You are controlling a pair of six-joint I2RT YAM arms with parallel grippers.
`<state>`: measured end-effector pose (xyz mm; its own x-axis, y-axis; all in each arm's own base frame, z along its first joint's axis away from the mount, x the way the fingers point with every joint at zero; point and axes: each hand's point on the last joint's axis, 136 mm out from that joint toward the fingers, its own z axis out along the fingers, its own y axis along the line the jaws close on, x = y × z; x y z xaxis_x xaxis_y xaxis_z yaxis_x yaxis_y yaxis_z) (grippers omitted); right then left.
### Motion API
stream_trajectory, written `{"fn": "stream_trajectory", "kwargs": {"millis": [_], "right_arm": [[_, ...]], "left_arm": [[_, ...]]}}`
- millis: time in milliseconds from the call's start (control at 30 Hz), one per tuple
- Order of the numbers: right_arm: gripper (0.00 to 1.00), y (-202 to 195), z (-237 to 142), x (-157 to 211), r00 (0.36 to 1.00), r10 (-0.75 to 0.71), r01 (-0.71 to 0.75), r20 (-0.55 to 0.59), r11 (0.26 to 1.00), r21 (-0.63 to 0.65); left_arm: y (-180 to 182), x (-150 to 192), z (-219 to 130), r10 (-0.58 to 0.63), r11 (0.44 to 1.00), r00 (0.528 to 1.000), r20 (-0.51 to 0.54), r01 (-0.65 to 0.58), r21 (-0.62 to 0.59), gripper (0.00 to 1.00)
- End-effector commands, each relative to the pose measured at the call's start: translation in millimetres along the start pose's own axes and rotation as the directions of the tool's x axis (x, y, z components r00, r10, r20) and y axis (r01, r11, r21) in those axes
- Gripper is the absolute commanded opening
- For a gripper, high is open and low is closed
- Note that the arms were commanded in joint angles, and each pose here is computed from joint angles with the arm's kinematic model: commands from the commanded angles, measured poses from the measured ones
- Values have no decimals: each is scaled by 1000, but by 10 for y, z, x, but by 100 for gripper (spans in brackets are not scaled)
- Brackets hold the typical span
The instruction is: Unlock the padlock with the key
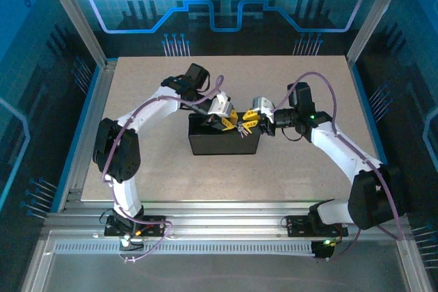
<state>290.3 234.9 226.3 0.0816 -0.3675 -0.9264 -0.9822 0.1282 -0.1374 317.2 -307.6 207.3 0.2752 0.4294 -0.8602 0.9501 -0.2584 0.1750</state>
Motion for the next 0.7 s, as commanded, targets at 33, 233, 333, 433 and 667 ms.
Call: {"fn": "stream_trajectory", "kwargs": {"millis": [33,233,333,433,667], "right_arm": [[28,87,55,22,1000,14,-14,-7,998,-68],[28,57,111,87,999,29,-30,-23,997,-67],[26,27,138,73,999,33,-34,-13,997,-67],[23,11,179,64,999,34,-35,-9,997,-72],[12,39,254,-8,999,33,-32,9,995,-93]], "left_arm": [[-16,-210,-90,48,999,995,91,-48,-1,0],[-19,-237,-103,56,998,994,95,-56,-4,0],[-20,-255,-102,60,998,993,101,-60,-3,0],[-27,-278,-101,63,998,992,110,-64,1,0],[-47,-307,-76,75,997,991,112,-76,7,0]]}}
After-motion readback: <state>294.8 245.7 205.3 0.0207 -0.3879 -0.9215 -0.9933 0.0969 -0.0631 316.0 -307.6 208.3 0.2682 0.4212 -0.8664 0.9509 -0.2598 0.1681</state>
